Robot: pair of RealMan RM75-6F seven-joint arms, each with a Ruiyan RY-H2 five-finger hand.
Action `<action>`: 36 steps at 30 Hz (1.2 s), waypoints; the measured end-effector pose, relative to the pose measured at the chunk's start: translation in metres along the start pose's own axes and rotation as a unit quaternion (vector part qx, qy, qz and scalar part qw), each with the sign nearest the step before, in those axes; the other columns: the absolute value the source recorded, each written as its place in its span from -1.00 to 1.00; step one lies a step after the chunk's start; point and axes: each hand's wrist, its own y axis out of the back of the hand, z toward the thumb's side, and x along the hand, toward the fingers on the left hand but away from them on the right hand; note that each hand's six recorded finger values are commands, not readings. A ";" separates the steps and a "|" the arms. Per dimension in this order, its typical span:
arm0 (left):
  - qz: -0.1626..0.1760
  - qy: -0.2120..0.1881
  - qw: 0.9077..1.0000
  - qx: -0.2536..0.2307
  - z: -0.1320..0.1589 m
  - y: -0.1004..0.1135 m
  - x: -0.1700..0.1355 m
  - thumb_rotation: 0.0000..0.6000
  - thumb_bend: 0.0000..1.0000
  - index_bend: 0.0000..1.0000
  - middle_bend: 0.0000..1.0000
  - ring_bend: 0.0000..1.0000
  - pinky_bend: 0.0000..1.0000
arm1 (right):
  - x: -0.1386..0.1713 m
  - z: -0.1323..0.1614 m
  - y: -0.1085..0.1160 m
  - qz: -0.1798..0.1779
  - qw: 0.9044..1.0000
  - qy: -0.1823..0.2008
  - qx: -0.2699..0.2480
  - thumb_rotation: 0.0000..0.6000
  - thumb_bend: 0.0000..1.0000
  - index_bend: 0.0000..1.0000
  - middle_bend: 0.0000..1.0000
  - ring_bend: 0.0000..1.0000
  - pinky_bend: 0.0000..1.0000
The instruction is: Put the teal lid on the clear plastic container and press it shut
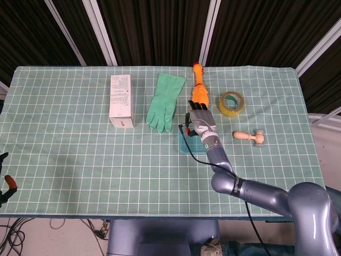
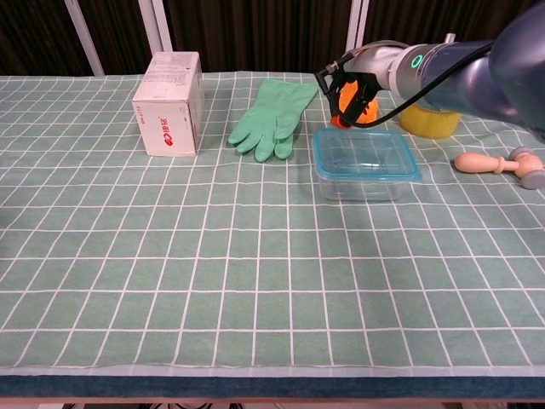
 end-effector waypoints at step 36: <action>0.002 0.008 1.000 -0.004 -0.004 0.002 0.003 1.00 0.50 -0.79 -1.00 -1.00 -1.00 | -0.018 -0.005 -0.026 0.029 0.999 -0.008 0.010 1.00 0.03 0.21 -1.00 -1.00 -1.00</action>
